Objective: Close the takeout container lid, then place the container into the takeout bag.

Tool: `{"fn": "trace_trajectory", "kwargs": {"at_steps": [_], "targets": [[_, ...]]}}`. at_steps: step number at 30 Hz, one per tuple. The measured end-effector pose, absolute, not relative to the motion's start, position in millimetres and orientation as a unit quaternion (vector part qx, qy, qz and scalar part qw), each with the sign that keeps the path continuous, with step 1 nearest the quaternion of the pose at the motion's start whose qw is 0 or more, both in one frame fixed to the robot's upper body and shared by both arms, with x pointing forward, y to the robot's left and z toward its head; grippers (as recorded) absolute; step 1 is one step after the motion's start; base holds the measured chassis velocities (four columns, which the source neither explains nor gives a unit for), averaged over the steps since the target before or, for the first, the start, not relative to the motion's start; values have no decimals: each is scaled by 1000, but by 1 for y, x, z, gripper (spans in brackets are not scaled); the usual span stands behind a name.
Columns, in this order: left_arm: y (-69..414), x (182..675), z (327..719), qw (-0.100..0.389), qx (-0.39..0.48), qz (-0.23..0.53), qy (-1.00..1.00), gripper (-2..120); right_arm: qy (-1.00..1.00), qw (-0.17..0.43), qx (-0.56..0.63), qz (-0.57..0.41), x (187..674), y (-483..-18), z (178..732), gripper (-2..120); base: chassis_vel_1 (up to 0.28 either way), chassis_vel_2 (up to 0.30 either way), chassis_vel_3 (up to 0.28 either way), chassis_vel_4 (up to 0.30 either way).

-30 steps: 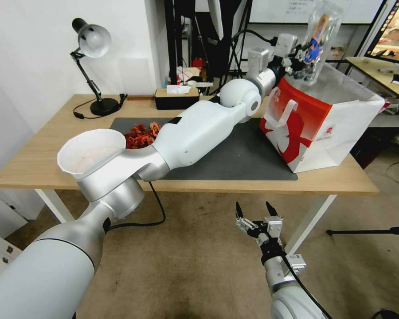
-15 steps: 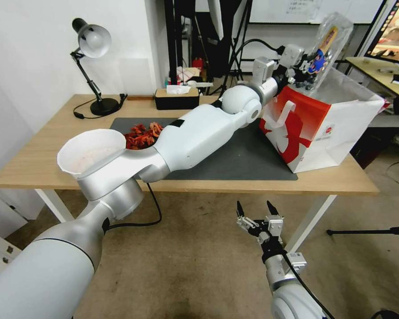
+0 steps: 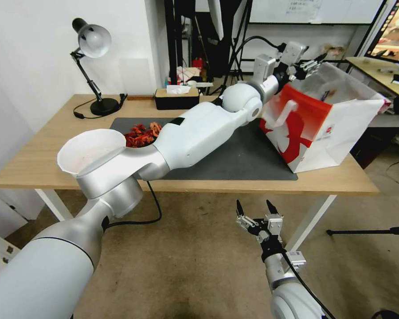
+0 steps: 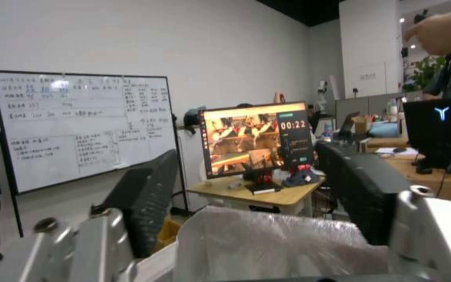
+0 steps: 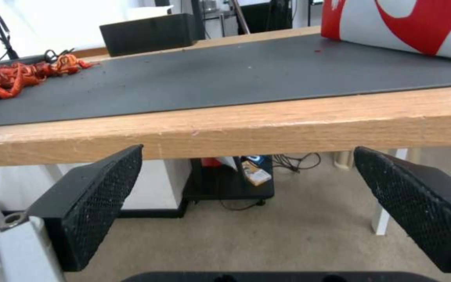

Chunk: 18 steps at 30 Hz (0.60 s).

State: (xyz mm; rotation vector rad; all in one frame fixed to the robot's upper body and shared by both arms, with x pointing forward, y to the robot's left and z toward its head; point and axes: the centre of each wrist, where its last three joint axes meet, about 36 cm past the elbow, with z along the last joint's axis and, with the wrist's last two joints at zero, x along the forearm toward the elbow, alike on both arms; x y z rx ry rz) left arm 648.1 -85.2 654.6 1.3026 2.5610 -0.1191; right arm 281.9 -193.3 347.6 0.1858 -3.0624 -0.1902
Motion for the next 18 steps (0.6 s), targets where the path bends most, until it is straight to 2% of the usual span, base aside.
{"fn": "trace_trajectory", "kwargs": {"at_steps": [1, 4, 6, 8, 10, 12, 13, 17, 18], "targets": [[-85, 648, 655, 133, 449, -41, 883, 71, -996, 34, 60, -62, 282, -193, 348, 100, 0, 0, 0, 0], [-90, 639, 662, 137, 449, -45, 882, 84, -996, 31, 61, -63, 283, -192, 351, 100, 0, 0, 0, 0], [-92, 634, 665, 136, 448, -46, 882, 87, -996, 31, 61, -63, 283, -192, 352, 100, 0, 0, 0, 0], [-90, 622, 667, 129, 419, -45, 898, 98, -996, 31, 60, -65, 281, -191, 353, 100, 0, 0, 0, 0], [-89, 621, 666, 128, 411, -44, 902, 99, -996, 31, 60, -65, 281, -190, 353, 100, 0, 0, 0, 0], [-73, 610, 658, 109, 348, -39, 930, 100, -996, 31, 58, -65, 279, -190, 354, 100, 0, 0, 0, 0], [-73, 610, 658, 109, 348, -39, 930, 100, -996, 31, 58, -65, 279, -190, 354, 100, 0, 0, 0, 0], [-20, 599, 626, 101, 293, -15, 951, 100, -996, 28, 57, -63, 276, -192, 356, 100, 0, 0, 0, 0], [-20, 599, 626, 101, 293, -15, 951, 100, -996, 28, 57, -63, 276, -192, 356, 100, 0, 0, 0, 0]]}}
